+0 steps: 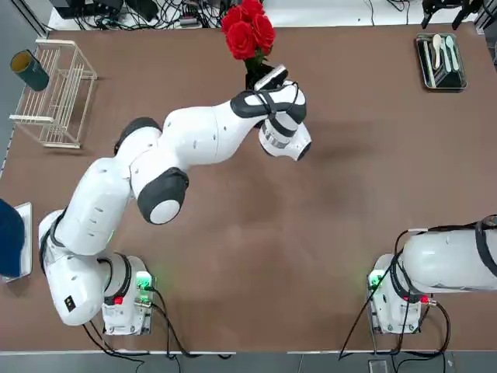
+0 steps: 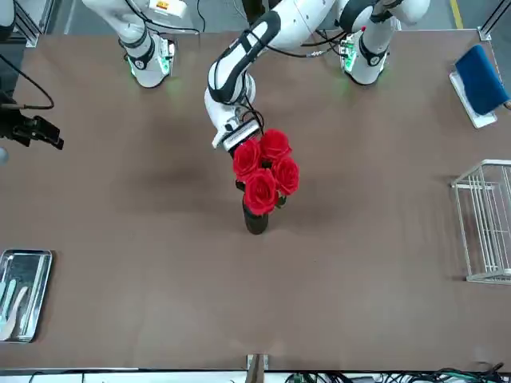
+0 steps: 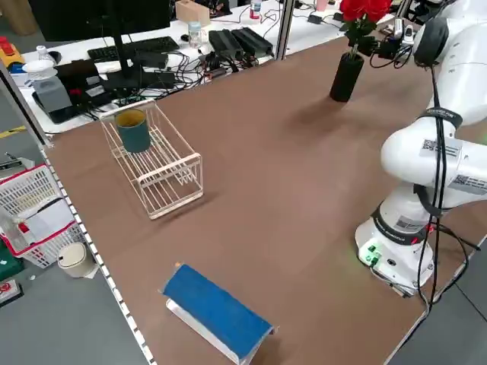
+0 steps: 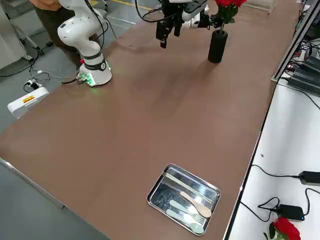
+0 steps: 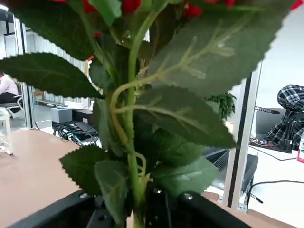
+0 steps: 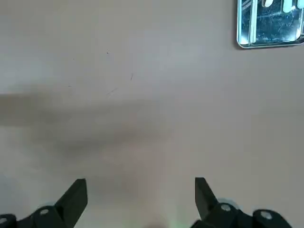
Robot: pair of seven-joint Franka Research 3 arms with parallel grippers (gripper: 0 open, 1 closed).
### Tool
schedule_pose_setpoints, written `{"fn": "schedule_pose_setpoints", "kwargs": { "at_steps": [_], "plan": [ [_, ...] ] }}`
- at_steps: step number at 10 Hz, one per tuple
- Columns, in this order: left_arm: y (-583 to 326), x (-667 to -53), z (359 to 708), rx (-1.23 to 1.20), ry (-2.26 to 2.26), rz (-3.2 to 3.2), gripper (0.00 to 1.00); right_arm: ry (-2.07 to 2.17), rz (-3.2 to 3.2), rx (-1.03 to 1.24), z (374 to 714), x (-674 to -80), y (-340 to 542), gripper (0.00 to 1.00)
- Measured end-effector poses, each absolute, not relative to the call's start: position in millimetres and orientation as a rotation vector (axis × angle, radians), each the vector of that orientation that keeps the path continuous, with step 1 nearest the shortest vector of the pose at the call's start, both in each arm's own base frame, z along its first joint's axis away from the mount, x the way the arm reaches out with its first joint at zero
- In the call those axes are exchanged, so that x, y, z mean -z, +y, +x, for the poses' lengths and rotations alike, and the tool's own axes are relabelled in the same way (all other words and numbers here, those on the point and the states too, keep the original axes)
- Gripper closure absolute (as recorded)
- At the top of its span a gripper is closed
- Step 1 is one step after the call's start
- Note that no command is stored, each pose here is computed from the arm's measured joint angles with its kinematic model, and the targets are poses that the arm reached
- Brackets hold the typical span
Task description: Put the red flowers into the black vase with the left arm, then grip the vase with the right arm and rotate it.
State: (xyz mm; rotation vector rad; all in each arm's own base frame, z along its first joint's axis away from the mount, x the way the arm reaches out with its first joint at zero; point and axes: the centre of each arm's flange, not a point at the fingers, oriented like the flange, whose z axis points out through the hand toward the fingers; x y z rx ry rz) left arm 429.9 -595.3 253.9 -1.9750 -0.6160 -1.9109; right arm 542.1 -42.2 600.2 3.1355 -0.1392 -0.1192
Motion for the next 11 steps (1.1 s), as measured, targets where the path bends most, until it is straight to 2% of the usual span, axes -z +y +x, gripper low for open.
{"fn": "schedule_pose_setpoints", "kwargs": {
  "at_steps": [11],
  "plan": [
    [-602,-241,418,1.948,-0.655,-1.992,0.88,-0.141,3.135,0.122,542,-600,-43,0.0]
  ]
}}
